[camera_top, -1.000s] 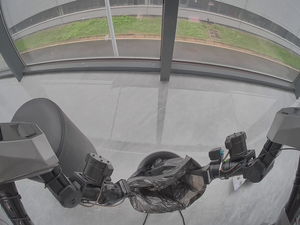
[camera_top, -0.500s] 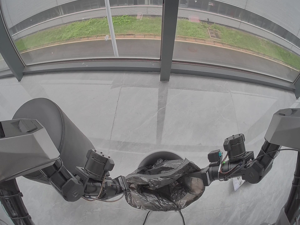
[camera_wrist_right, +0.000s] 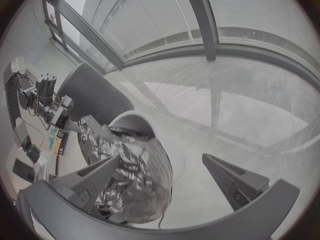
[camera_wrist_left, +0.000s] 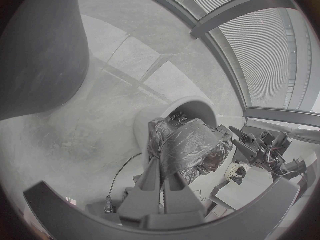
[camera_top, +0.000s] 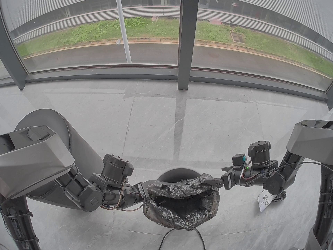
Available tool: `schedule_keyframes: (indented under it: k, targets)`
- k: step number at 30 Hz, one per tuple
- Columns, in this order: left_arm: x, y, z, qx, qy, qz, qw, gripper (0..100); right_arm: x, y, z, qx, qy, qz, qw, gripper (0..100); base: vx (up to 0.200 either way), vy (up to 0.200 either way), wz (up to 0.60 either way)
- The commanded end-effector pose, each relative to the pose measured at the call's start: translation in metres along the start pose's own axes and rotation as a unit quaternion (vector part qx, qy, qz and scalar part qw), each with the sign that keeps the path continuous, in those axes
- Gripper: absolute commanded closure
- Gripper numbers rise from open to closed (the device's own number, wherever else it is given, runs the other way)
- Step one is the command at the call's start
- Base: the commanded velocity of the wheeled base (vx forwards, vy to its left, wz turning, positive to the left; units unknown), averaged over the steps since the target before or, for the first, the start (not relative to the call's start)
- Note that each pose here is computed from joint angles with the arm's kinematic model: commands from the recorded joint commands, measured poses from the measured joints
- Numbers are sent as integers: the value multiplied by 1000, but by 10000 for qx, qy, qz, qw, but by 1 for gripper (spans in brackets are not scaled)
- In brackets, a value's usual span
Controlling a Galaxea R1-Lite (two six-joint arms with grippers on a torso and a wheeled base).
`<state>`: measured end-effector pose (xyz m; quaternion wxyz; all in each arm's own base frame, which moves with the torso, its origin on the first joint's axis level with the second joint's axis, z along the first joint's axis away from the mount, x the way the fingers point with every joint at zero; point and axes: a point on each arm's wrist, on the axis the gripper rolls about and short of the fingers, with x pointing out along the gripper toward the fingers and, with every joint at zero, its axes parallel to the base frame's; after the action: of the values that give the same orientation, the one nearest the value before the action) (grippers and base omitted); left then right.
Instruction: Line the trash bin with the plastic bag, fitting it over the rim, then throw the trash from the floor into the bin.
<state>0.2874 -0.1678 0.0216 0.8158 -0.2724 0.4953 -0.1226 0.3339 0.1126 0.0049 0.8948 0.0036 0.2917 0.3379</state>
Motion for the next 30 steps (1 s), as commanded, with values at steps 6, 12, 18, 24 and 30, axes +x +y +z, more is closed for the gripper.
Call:
schedule_keyframes:
  k: [6,12,18,24,30]
  targets:
    - [19,-4,24,-58,-190,-46,9998,100,28,0,14,-464,-248,74,9986,0,0,0,0]
    - [27,10,40,104,-164,210,9996,100,24,11,22,-820,-367,158,9958,0,0,0,0]
    - [31,3,62,267,-405,10,9988,100,14,15,33,-924,-531,145,9942,0,0,0,0]
    - [30,-4,66,319,-292,-309,9986,100,3,18,33,-918,-554,131,9942,0,0,0,0]
    - [31,-5,65,339,-285,-334,9985,100,-6,20,27,-902,-535,119,9944,0,0,0,0]
